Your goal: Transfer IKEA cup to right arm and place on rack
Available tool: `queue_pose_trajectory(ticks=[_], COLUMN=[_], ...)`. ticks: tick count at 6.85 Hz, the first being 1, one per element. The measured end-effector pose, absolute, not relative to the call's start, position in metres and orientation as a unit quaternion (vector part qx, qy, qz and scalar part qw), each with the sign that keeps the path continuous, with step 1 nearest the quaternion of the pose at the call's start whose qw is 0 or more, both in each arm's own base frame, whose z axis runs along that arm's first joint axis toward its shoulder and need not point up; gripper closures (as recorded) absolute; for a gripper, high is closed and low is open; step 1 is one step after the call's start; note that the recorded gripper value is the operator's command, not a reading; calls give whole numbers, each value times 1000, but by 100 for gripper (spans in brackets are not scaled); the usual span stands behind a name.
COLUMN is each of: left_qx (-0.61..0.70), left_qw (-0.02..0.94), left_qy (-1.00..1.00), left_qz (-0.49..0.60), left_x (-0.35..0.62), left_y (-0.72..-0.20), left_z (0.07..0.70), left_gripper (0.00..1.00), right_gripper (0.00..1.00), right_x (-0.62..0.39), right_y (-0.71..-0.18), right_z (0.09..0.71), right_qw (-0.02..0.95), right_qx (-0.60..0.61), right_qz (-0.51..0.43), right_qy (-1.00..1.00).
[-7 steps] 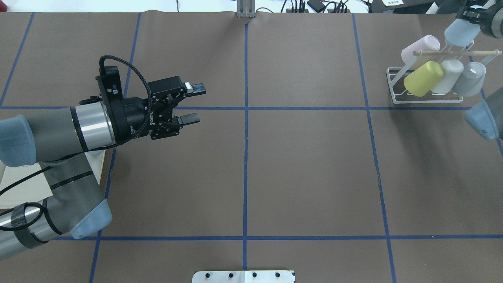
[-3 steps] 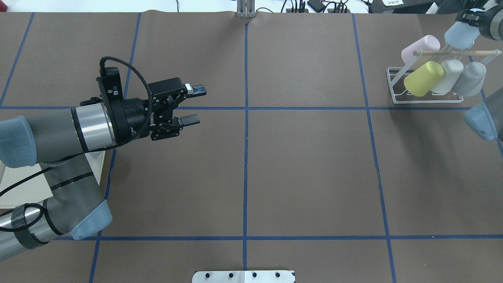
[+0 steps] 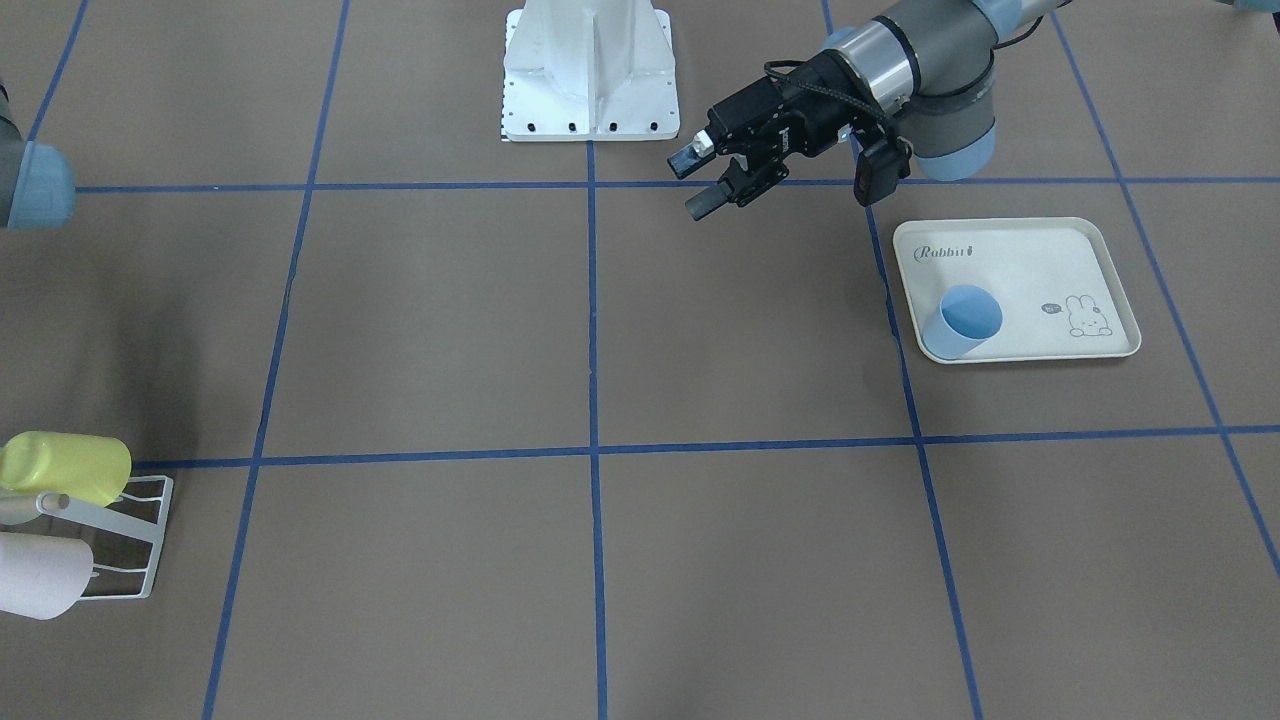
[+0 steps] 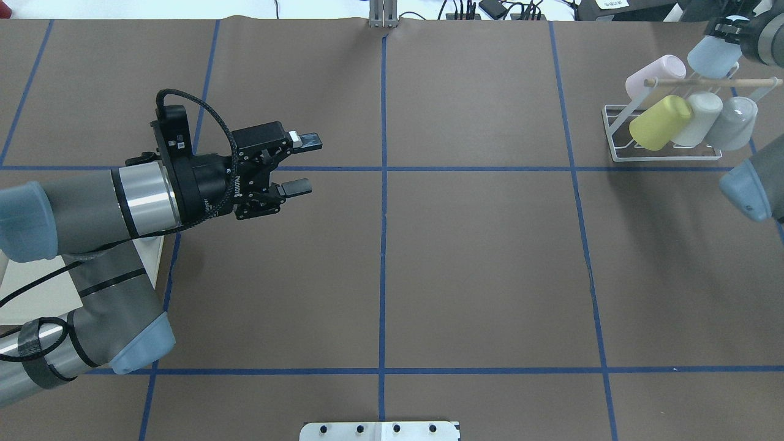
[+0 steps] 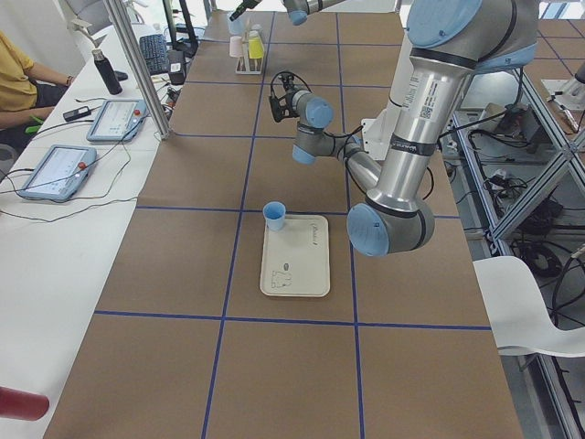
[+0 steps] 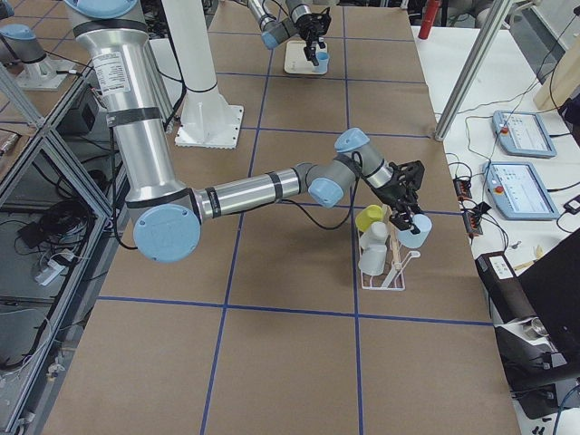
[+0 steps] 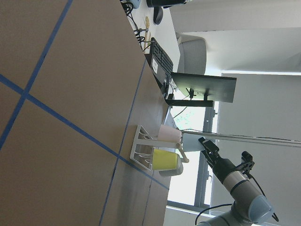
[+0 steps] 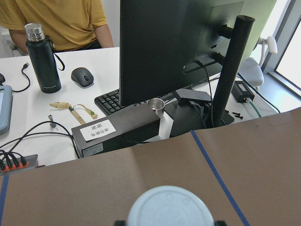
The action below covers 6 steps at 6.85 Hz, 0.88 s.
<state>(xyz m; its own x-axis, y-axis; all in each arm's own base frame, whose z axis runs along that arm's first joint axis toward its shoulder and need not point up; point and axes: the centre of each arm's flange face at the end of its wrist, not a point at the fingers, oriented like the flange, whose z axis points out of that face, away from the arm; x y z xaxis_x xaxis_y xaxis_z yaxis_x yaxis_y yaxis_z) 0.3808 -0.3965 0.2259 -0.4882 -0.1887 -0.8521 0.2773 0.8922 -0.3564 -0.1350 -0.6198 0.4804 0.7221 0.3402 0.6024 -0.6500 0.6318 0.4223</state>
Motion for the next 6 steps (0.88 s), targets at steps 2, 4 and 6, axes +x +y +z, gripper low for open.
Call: queue_pose_trajectory(ticks=[2, 4, 6], left_qx=[26, 26, 26], left_qw=[505, 505, 505], left_qy=[831, 831, 831], left_qz=[-230, -230, -230], left_x=[381, 381, 381], left_y=[-396, -396, -396], left_z=[226, 226, 226], left_gripper=[0, 0, 0], right_gripper=[100, 100, 54], right_x=[-141, -146, -153], right_y=[-620, -619, -618], right_z=[488, 492, 497], right_qw=[874, 877, 881], right_qx=[316, 312, 309], right_qz=[281, 277, 273], right_qy=[-238, -236, -235])
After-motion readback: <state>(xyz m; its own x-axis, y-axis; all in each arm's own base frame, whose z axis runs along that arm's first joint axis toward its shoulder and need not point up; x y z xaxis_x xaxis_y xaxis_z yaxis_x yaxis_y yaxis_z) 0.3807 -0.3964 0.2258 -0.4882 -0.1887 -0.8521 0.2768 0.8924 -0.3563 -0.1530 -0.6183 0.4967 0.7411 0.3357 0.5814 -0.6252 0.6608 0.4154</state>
